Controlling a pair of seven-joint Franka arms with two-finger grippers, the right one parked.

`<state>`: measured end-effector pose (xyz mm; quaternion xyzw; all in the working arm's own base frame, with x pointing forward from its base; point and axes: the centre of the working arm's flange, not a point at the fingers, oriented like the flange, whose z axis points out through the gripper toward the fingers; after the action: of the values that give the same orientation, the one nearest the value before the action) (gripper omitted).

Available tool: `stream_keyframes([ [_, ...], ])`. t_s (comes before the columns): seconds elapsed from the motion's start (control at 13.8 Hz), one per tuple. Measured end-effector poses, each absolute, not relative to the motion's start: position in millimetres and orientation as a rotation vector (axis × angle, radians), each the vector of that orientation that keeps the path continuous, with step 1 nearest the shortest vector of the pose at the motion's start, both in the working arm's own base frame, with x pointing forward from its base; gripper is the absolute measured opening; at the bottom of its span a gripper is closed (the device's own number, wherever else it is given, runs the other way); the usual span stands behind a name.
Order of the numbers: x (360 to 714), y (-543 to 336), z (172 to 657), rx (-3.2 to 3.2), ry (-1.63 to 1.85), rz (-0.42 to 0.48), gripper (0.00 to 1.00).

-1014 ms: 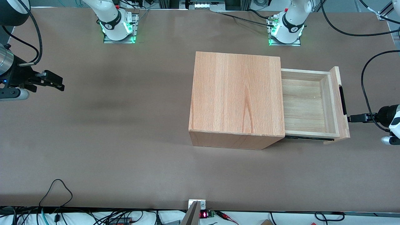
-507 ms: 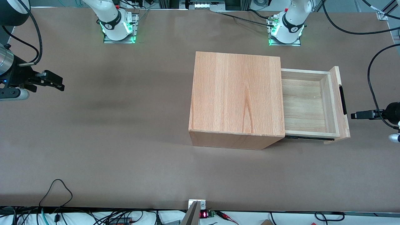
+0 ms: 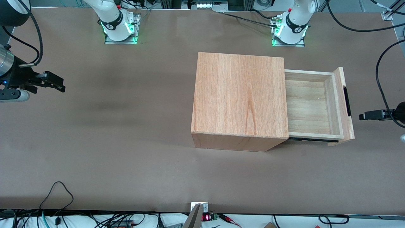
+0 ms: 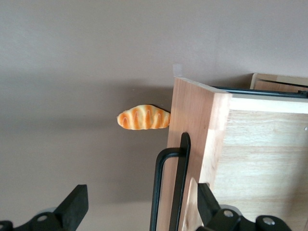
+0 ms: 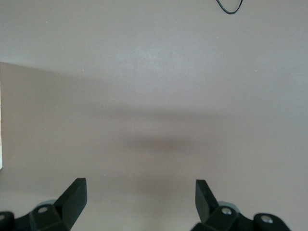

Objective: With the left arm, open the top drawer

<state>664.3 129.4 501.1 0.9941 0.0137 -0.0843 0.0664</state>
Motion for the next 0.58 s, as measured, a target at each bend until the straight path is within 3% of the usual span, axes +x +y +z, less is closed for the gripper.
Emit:
stream_keyframes([
  [0.58,651,49,529,3.024,0.031,-0.373,1.00],
])
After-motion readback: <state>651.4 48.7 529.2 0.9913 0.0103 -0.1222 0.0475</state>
